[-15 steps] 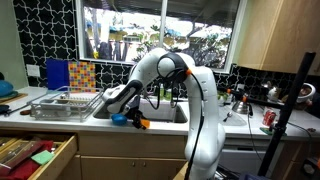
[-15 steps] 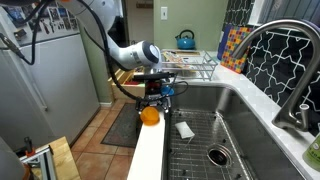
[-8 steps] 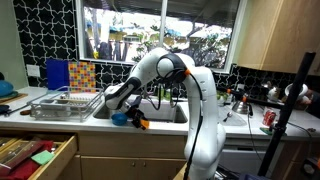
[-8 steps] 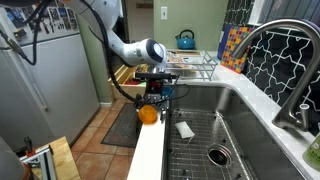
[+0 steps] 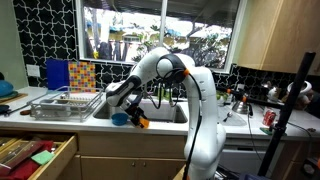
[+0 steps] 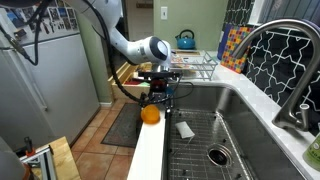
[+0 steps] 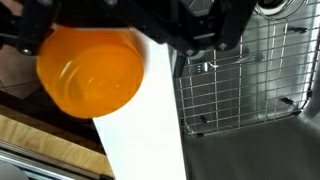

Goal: Turn the orange bowl upside down on the kitchen counter

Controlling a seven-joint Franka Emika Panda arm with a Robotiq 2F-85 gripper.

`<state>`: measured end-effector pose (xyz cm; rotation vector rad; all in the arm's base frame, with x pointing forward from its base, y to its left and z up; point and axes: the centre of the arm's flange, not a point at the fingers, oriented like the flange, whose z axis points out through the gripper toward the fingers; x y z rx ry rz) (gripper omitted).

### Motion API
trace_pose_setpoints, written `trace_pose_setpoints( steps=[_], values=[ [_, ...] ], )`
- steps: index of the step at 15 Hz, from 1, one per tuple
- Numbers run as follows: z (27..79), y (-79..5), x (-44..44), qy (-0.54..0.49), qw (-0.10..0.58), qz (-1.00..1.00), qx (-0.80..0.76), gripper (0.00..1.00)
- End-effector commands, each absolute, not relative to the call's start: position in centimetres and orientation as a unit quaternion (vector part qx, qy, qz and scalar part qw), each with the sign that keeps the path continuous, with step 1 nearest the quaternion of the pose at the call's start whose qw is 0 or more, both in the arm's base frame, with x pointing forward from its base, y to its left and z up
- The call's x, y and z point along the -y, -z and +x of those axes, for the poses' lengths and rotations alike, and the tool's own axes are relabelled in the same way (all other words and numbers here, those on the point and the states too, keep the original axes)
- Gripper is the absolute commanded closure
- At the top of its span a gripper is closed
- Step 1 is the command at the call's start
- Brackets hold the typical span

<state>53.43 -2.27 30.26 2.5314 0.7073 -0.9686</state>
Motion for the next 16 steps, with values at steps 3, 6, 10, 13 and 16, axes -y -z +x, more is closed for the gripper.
trace_pose_setpoints(
  steps=[3, 6, 10, 13, 16],
  values=[
    [53.73, -30.19, 1.78, 0.327, 0.127, 0.906, -0.237, 0.00],
    [53.90, -30.24, 1.42, 0.315, 0.100, 0.917, -0.223, 0.00],
    [54.19, -30.36, 1.82, 0.282, 0.102, 0.930, -0.214, 0.00],
    [54.27, -30.60, 2.02, 0.264, 0.121, 0.935, -0.204, 0.00],
    [53.96, -30.58, 2.28, 0.262, 0.126, 0.936, -0.199, 0.00]
  ],
)
